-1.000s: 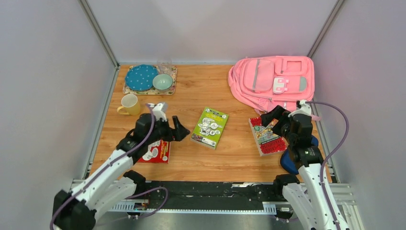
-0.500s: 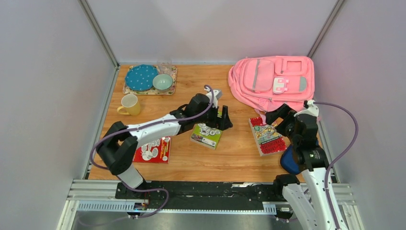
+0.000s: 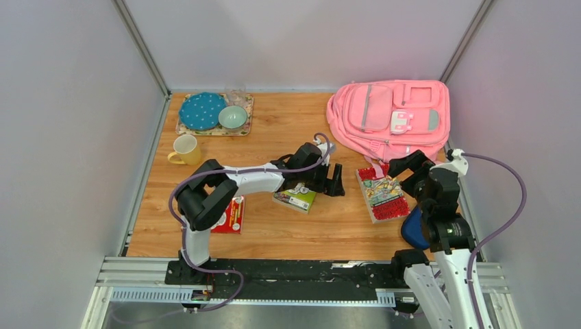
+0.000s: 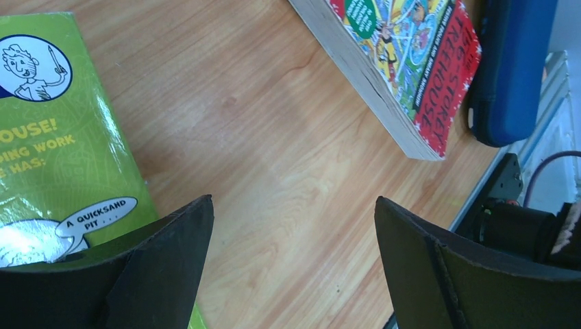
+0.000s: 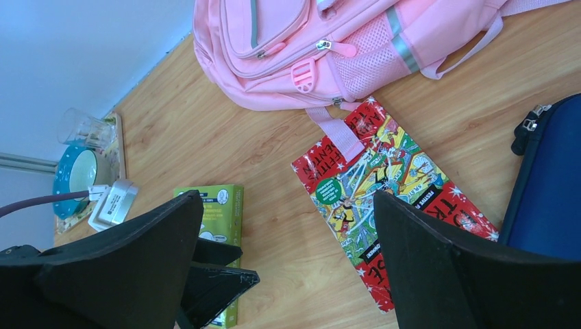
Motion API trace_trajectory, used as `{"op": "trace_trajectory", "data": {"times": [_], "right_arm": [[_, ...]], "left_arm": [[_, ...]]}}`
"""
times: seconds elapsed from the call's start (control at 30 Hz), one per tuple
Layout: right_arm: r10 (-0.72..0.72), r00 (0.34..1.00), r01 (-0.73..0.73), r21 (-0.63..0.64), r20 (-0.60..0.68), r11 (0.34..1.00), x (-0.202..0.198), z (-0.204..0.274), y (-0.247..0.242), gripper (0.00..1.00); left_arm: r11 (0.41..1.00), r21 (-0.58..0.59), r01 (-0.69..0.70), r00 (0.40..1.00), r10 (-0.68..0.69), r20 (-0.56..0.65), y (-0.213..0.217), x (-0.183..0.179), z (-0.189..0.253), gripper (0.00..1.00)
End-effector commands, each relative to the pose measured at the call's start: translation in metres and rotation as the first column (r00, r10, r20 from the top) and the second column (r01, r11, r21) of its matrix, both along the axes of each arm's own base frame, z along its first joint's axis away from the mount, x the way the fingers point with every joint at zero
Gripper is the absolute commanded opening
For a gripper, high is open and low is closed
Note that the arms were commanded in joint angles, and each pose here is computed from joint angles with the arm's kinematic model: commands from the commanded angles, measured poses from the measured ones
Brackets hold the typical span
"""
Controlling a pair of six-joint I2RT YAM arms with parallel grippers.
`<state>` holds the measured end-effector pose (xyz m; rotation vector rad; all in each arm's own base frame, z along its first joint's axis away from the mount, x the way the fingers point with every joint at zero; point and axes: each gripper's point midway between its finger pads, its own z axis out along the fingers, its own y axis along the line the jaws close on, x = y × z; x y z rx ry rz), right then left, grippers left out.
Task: Pack the student bag
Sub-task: Move the book to the center of the board.
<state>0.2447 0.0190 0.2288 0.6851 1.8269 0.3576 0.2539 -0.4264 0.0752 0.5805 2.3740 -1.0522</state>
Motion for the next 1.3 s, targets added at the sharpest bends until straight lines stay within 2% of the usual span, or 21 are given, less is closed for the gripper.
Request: {"op": "trace_trajectory", "data": {"times": [0.0,0.2,0.33,0.57,0.93,1.27], "right_arm": [[-0.029,0.999,0.029,-0.006,0.015,1.0,0.005,0.009,-0.005,0.98],[-0.025,1.0,0.025,-0.005,0.004,1.0,0.006,0.005,-0.004,0.98],[-0.018,1.0,0.018,-0.013,0.003,1.0,0.006,0.005,-0.004,0.98],[-0.015,1.0,0.015,-0.032,-0.003,0.999,0.005,0.004,-0.005,0.98],[-0.011,1.0,0.01,-0.026,-0.007,1.0,0.007,0.001,-0.003,0.98],[-0.009,1.0,0.009,-0.025,-0.004,1.0,0.009,0.001,-0.003,0.98]], "left_arm": [[1.0,-0.012,-0.024,1.0,0.025,0.019,-0.015,0.011,0.006,0.95],[0.974,0.181,-0.136,0.99,0.13,0.046,0.009,0.031,-0.036,0.95],[0.941,0.263,-0.212,0.977,0.2,0.072,0.026,0.045,-0.05,0.95],[0.906,0.321,-0.275,0.961,0.266,0.073,0.068,0.057,-0.064,0.95],[0.877,0.416,-0.239,0.971,0.206,0.125,0.128,0.063,-0.075,0.94],[0.861,0.442,-0.25,0.968,0.229,0.102,0.172,0.068,-0.085,0.94]]}}
